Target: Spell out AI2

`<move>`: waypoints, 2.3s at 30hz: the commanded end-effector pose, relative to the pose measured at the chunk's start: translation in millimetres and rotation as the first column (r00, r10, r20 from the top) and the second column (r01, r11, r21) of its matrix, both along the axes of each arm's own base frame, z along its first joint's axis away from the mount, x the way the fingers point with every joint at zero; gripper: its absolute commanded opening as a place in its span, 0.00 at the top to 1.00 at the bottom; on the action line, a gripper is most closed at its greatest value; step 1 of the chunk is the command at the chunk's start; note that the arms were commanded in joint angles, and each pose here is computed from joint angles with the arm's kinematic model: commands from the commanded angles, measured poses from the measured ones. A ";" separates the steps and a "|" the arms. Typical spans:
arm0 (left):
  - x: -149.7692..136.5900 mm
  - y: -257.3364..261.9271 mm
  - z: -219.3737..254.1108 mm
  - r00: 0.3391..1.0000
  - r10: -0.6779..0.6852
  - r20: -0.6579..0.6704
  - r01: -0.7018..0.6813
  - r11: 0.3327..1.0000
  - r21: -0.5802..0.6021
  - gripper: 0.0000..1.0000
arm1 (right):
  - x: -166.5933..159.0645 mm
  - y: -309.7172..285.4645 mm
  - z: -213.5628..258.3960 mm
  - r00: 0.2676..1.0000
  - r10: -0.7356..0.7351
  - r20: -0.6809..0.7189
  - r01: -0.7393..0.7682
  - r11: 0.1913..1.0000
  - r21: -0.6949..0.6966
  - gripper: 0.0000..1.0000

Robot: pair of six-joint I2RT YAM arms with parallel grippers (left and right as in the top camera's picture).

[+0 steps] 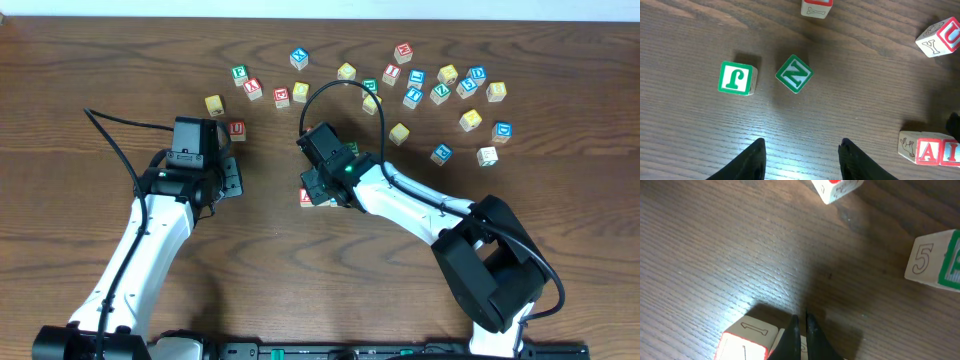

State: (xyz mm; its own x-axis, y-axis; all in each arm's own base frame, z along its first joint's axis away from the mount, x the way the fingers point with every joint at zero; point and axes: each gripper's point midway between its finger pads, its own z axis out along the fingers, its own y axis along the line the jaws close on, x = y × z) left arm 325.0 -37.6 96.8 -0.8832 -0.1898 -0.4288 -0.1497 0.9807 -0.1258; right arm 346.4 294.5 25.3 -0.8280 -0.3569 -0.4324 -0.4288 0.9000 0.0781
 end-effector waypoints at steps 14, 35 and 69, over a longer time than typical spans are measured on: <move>1.4 3.1 4.1 1.000 -0.006 0.012 0.006 1.000 0.017 0.53 | -7.4 -0.4 -6.2 0.999 -0.013 -0.029 0.012 1.000 -0.009 0.99; 1.4 3.1 4.1 1.000 -0.006 0.012 0.005 1.000 0.017 0.53 | -6.5 -0.1 -5.8 1.000 -0.016 -0.024 0.016 1.000 -0.009 0.99; 1.4 3.1 4.1 1.000 -0.006 0.012 0.005 1.000 0.017 0.53 | -10.8 23.8 0.3 0.999 0.037 -0.031 -0.034 0.996 0.086 0.99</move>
State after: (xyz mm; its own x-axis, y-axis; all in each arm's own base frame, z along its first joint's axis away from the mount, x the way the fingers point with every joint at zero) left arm 325.0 -37.6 96.8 -0.8832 -0.1902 -0.4288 -0.1500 0.9806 -0.1259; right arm 343.0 312.4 29.9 -0.8269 -0.3403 -0.4476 -0.4479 0.8799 0.1585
